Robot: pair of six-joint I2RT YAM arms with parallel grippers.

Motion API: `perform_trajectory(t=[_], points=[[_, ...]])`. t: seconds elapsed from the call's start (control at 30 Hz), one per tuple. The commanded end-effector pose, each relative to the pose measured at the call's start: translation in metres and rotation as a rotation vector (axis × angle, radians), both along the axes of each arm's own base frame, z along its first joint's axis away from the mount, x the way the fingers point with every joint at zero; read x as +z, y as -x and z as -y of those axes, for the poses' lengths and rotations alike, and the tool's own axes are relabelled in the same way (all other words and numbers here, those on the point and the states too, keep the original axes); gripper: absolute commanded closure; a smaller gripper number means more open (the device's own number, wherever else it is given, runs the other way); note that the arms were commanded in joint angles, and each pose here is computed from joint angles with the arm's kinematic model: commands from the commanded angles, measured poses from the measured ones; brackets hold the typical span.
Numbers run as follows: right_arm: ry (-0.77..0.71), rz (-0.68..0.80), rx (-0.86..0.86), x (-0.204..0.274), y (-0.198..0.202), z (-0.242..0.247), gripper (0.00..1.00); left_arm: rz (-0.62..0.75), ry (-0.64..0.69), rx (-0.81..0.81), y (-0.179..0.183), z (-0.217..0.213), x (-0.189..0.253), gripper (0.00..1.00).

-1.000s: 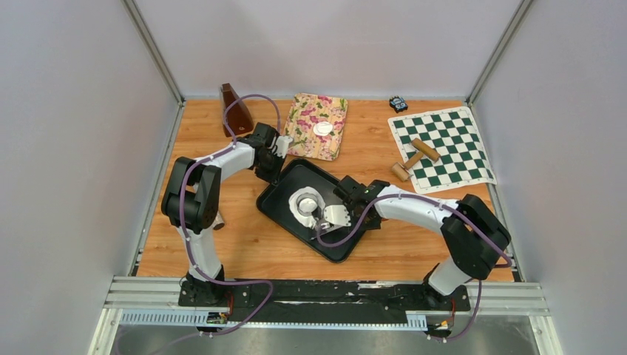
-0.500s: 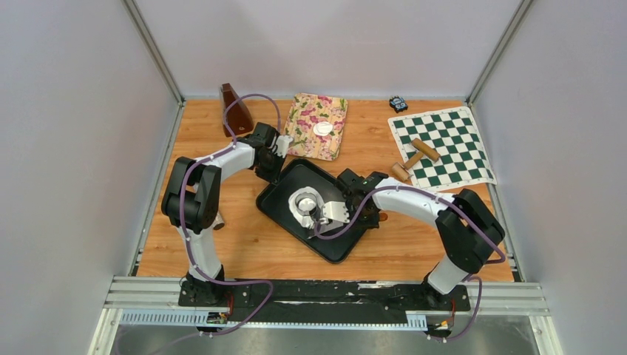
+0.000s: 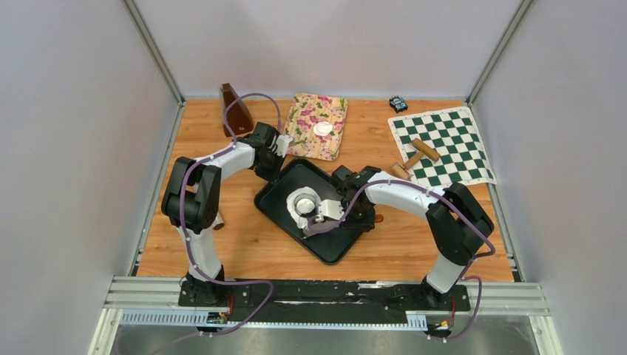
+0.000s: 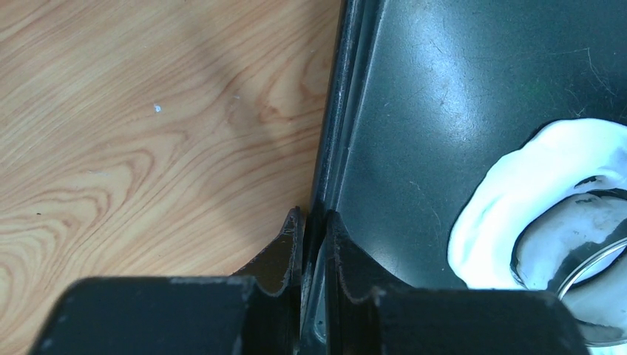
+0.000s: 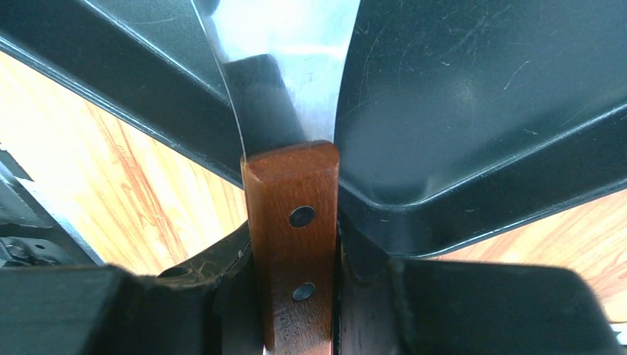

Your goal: Roll out the dumpling wrappers from the dough

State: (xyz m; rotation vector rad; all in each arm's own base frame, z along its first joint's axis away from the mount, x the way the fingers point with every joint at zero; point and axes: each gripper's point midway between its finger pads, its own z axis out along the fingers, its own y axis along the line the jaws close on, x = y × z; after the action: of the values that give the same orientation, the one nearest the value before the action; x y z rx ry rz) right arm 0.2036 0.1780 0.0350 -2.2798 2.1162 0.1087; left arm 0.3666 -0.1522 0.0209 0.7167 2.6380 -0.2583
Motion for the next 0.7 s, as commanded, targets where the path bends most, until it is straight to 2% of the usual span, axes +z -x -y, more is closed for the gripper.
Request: perform_trajectory(t=[0.0,0.67], points=[[-0.285,0.049,0.005,0.021,-0.027,-0.076,1.0,-0.049,0.009,0.013,0.012,0.007,-0.011,1.0],[-0.344,0.002,-0.096,0.022,-0.034,-0.101,1.0,-0.053,0.02,0.003,0.015,0.011,-0.01,1.0]])
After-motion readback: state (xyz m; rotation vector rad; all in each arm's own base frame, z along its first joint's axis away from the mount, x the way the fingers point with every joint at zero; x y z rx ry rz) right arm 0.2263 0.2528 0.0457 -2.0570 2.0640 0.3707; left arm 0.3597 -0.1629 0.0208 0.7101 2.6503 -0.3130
